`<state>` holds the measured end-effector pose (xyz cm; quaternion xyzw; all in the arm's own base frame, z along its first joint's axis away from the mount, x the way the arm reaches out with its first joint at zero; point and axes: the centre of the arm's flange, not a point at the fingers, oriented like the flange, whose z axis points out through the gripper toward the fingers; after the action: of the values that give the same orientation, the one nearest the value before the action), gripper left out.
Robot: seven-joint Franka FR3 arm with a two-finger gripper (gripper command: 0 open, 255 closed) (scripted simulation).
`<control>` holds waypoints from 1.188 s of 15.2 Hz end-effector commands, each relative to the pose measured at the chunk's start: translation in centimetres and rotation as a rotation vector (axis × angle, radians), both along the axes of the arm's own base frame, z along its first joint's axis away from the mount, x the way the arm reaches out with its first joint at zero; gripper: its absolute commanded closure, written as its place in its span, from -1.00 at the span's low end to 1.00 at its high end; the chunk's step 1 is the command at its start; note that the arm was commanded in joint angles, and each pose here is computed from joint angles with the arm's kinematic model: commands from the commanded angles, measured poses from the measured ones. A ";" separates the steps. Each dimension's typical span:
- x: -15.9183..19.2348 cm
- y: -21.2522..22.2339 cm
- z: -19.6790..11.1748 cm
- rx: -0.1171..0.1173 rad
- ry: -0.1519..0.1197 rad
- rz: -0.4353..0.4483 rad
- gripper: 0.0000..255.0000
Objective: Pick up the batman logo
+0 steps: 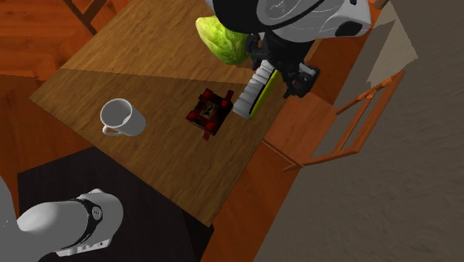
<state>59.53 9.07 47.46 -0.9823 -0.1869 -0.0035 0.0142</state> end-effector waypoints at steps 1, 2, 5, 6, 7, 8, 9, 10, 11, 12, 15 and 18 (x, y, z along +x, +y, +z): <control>1.8 1.4 -1.2 0.003 -0.002 0.043 -1.00; 2.7 2.2 -1.8 0.004 -0.004 0.064 -1.00; 5.4 4.5 -3.3 0.008 -0.008 0.128 -1.00; 6.3 5.4 -3.8 0.009 -0.009 0.149 -1.00; 7.1 6.2 -4.3 0.010 -0.010 0.170 -1.00; 7.9 7.1 -4.8 0.012 -0.011 0.191 -1.00; 8.8 8.0 -5.3 0.013 -0.013 0.212 -1.00; 9.6 8.9 -5.8 0.014 -0.014 0.233 -1.00; 10.2 9.6 -6.2 0.015 -0.015 0.249 -1.00; 10.2 9.6 -6.7 0.015 -0.015 0.249 -1.00; 10.2 9.6 -8.3 0.015 -0.015 0.249 -1.00; 10.2 9.6 -9.9 0.015 -0.015 0.249 -1.00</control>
<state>69.75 18.65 38.10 -0.9513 -0.3074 -0.0102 0.0206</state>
